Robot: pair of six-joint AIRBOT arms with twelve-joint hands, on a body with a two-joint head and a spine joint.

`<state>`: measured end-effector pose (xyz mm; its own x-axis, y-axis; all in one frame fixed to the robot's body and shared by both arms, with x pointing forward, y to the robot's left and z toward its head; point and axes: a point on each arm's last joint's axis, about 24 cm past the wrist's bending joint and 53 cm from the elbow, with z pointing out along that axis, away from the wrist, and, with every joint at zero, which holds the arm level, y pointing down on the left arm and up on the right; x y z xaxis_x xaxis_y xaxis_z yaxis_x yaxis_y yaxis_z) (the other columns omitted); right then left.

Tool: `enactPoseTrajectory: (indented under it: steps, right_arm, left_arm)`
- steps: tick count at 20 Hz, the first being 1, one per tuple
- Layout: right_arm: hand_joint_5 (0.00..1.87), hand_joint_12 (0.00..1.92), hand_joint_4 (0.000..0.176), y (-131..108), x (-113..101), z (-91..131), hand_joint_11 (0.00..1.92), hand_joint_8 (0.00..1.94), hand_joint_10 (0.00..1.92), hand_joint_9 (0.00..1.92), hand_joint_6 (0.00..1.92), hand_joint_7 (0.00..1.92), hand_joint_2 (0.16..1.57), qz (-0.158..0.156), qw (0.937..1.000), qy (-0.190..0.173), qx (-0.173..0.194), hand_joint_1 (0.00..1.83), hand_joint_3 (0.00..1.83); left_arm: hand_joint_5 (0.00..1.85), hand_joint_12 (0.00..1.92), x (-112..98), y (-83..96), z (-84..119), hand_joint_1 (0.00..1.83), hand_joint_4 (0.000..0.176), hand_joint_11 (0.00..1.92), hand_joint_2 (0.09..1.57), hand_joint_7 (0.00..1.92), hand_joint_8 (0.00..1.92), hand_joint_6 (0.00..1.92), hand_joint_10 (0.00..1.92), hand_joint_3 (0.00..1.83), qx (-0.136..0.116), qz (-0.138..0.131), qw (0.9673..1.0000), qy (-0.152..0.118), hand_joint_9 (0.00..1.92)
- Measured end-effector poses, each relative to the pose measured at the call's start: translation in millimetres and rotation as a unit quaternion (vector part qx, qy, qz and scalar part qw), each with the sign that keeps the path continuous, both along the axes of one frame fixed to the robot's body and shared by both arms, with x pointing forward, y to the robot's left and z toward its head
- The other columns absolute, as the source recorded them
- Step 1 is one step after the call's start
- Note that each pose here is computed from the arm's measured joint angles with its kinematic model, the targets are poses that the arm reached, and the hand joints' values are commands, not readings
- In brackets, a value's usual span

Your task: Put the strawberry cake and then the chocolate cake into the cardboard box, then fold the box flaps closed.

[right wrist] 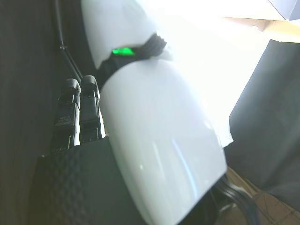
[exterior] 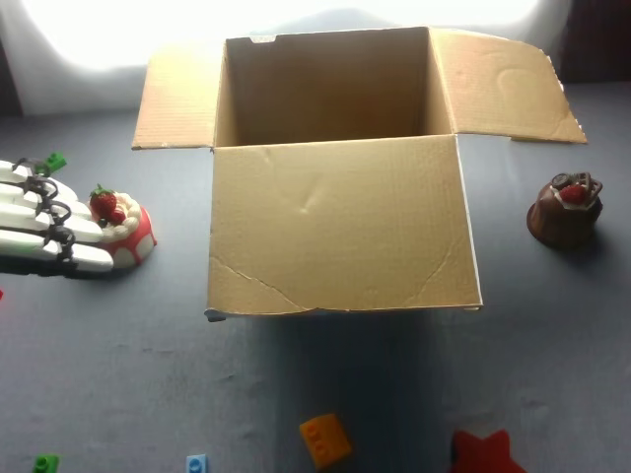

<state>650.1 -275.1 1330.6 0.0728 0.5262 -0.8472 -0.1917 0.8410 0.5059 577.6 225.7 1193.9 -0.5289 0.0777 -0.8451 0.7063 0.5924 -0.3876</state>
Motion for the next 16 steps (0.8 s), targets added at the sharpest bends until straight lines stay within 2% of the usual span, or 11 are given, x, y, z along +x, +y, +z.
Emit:
enactPoseTrajectory:
  steps: [1, 2, 4, 6, 9, 10, 12, 13, 14, 16]
  right_arm:
    - [0.0, 0.0, 0.031, 0.0, 0.0, 0.0, 0.0, 0.0, 0.0, 0.0, 0.0, 0.01, 1.0, 0.0, 1.0, 0.0, 0.0, 1.32, 0.01]
    - [0.0, 0.0, 0.025, 0.0, 0.0, 0.0, 0.0, 0.01, 0.0, 0.01, 0.0, 0.02, 0.99, 0.0, 1.0, 0.0, 0.0, 1.31, 0.0]
    - [0.02, 0.01, 0.022, 0.7, -0.3, 0.1, 0.01, 0.01, 0.01, 0.03, 0.01, 0.04, 0.95, 0.0, 1.0, 0.0, 0.0, 1.32, 0.0]
    - [0.03, 0.01, 0.026, 3.5, -1.3, -0.2, 0.01, 0.01, 0.01, 0.04, 0.01, 0.04, 0.95, 0.003, 1.0, 0.0, 0.001, 1.32, 0.0]
    - [0.02, 0.01, 0.023, 3.3, -1.3, -0.2, 0.01, 0.01, 0.01, 0.04, 0.0, 0.04, 0.96, 0.003, 1.0, 0.0, 0.0, 1.33, 0.0]
    - [0.03, 0.02, 0.027, 3.1, -1.3, 0.0, 0.01, 0.01, 0.01, 0.04, 0.01, 0.04, 0.97, 0.003, 1.0, 0.0, -0.001, 1.32, 0.0]
    - [0.02, 0.01, 0.023, 2.7, -1.3, 0.3, 0.0, 0.0, 0.0, 0.03, 0.0, 0.03, 0.96, 0.002, 1.0, -0.001, -0.002, 1.31, 0.0]
    - [0.02, 0.01, 0.023, 2.6, -1.3, 0.4, 0.0, 0.0, 0.01, 0.03, 0.0, 0.04, 0.96, 0.001, 1.0, -0.001, -0.002, 1.31, 0.0]
    - [0.03, 0.02, 0.023, 2.8, -1.3, 0.3, 0.02, 0.0, 0.01, 0.05, 0.01, 0.05, 0.96, 0.002, 1.0, -0.001, -0.003, 1.32, 0.0]
    - [0.04, 0.0, 0.025, 2.7, -1.3, 0.4, 0.0, 0.0, 0.01, 0.04, 0.01, 0.05, 0.97, 0.001, 1.0, -0.001, -0.003, 1.3, 0.0]
  left_arm:
    - [0.1, 0.31, 6.2, -0.1, -3.0, 1.31, 0.045, 0.0, 0.97, 0.12, 0.0, 0.0, 0.01, 0.0, -0.002, 0.003, 1.0, -0.003, 0.1]
    - [0.11, 0.31, 9.9, 0.7, -5.9, 1.32, 0.049, 0.0, 0.98, 0.12, 0.0, 0.0, 0.01, 0.0, -0.002, 0.006, 1.0, 0.0, 0.1]
    - [0.11, 0.28, 20.8, 1.6, -15.2, 1.32, 0.045, 0.0, 0.98, 0.12, 0.0, 0.0, 0.0, 0.0, -0.004, 0.014, 0.9998, 0.01, 0.1]
    - [0.1, 0.26, 32.6, -2.1, -24.2, 1.32, 0.046, 0.0, 0.97, 0.12, 0.0, 0.0, 0.0, 0.0, -0.009, 0.021, 0.9996, 0.019, 0.1]
    - [0.1, 0.26, 44.8, -7.6, -19.5, 1.31, 0.054, 0.0, 0.99, 0.13, 0.0, 0.0, 0.01, 0.01, -0.031, 0.028, 0.999, 0.013, 0.11]
    - [0.1, 0.25, 49.8, -10.6, -21.7, 1.31, 0.049, 0.0, 1.0, 0.13, 0.0, 0.0, 0.01, 0.01, -0.029, 0.027, 0.9992, 0.006, 0.11]
    - [0.11, 0.32, 52.1, -17.9, -31.5, 1.31, 0.044, 0.0, 0.98, 0.13, 0.0, 0.0, 0.0, 0.0, -0.023, 0.02, 0.9995, 0.009, 0.12]
    - [0.11, 0.33, 53.2, -21.3, -36.2, 1.31, 0.048, 0.0, 0.97, 0.13, 0.0, 0.0, 0.0, 0.0, -0.021, 0.017, 0.9995, 0.013, 0.12]
    - [0.1, 0.34, 56.2, -25.1, -39.7, 1.3, 0.046, 0.0, 0.97, 0.13, 0.0, 0.0, 0.0, 0.0, -0.024, 0.015, 0.9995, 0.016, 0.12]
    - [0.1, 0.3, 66.0, -25.0, -42.1, 1.3, 0.054, 0.0, 0.98, 0.14, 0.0, 0.0, 0.0, 0.0, -0.027, 0.02, 0.9993, 0.015, 0.1]
